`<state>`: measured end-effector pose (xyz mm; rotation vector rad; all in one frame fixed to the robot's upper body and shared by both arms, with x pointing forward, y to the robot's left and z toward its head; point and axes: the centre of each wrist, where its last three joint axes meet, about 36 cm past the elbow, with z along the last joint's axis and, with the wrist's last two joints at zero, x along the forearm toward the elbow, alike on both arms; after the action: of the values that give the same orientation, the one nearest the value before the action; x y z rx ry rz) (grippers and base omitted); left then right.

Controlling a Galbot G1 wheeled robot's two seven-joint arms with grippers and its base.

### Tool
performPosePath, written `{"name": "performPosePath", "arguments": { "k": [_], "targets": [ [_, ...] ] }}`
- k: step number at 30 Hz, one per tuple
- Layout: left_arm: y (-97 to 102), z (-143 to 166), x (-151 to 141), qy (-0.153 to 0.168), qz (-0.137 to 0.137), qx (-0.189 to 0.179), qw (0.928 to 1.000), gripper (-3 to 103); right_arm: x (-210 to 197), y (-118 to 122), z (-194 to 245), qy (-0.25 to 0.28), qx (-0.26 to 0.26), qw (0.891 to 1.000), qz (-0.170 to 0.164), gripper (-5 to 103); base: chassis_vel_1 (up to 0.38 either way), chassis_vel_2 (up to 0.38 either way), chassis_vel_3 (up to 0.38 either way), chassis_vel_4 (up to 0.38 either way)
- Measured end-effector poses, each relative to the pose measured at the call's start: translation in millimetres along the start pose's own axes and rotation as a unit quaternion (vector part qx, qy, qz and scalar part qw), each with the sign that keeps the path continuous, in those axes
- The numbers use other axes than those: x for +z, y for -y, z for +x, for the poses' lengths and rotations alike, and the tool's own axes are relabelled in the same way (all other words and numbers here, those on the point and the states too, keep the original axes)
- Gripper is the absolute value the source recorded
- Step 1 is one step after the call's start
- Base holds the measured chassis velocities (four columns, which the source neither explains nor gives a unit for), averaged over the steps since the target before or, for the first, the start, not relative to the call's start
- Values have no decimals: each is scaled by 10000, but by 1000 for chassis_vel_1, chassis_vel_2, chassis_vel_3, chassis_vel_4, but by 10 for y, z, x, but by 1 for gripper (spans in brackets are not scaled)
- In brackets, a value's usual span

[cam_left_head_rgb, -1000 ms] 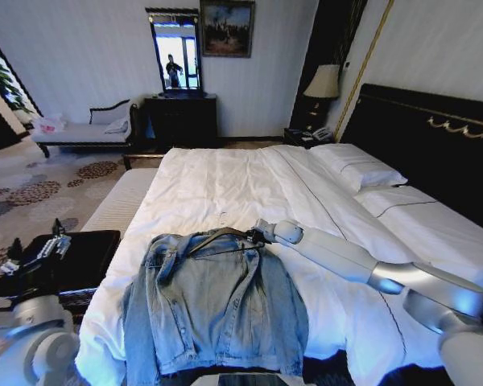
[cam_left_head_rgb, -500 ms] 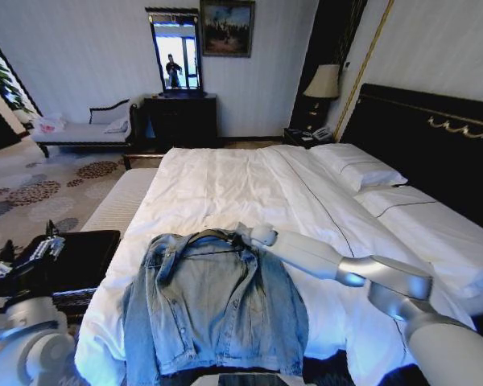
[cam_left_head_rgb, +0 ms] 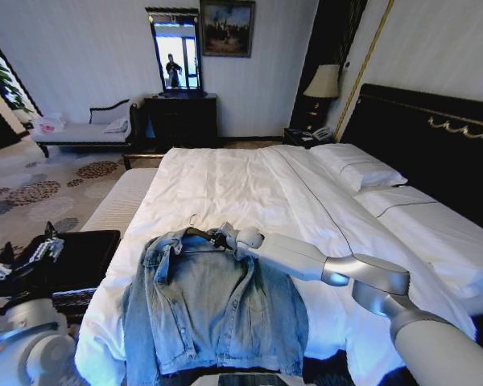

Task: Pick up the clothes from the bed and hang them on the clothes hanger.

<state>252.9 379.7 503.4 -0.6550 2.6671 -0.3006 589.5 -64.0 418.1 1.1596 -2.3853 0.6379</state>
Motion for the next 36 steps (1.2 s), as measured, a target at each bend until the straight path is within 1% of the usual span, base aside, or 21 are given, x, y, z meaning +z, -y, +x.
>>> {"name": "performPosePath", "arguments": {
  "k": [1,2,5,9,10,11,13,16,18,19,22,23,24,25,28,29,30,32,34,35,36],
  "targets": [
    [13,10,1,-3,7,5,10000,100,47,1,11,-23,182,9998,63,19,0,0,0,0],
    [13,10,1,-3,7,5,10000,100,47,1,11,-23,182,9998,63,19,0,0,0,0],
    [35,38,12,-19,14,13,10000,100,173,8,35,-133,442,9984,325,19,0,0,0,0],
    [37,55,23,-27,8,18,10000,100,220,-14,50,-152,506,9976,448,19,0,0,0,0],
    [37,59,26,-26,7,15,10000,100,227,-48,75,-151,523,9974,477,29,0,0,0,0],
    [37,61,28,-27,11,11,10000,100,232,-75,97,-155,516,9973,498,34,0,0,0,0],
    [39,64,30,-29,15,9,10000,100,235,-99,119,-158,514,9972,515,34,0,0,0,0],
    [58,81,45,-44,37,6,10000,100,202,-265,180,-322,634,9965,439,51,0,0,0,0],
    [65,86,49,-49,42,7,10000,100,186,-308,176,-375,669,9963,390,56,0,0,0,0],
    [72,92,53,-53,45,7,10000,100,164,-353,163,-396,702,9961,357,56,0,0,0,0],
    [85,112,53,-56,42,19,10000,100,77,-460,125,-339,818,9955,328,73,0,0,0,0],
    [85,112,53,-56,42,19,10000,100,77,-460,125,-339,818,9955,328,73,0,0,0,0],
    [82,115,48,-51,34,19,10000,100,64,-453,146,-323,890,9950,322,78,0,0,0,0],
    [75,116,42,-44,26,14,10000,100,61,-426,179,-316,947,9945,319,78,0,0,0,0],
    [59,119,16,-15,11,4,10000,100,102,-166,472,-435,1253,9909,229,94,0,0,0,0],
    [59,119,16,-15,11,4,10000,100,102,-166,472,-435,1253,9909,229,94,0,0,0,0],
    [60,119,15,-12,12,5,10000,100,108,-113,561,-465,1300,9902,191,97,0,0,0,0],
    [81,122,20,-14,35,24,10000,100,131,4,821,-506,1402,9888,89,99,0,0,0,0],
    [106,131,24,-17,46,46,10000,100,161,21,987,-547,1425,9882,-91,100,0,0,0,0],
    [106,131,24,-17,46,46,10000,100,161,21,987,-547,1425,9882,-91,100,0,0,0,0],
    [122,138,21,-14,50,60,10000,100,186,15,1069,-576,1445,9876,-231,100,0,0,0,0]
  ]
}}
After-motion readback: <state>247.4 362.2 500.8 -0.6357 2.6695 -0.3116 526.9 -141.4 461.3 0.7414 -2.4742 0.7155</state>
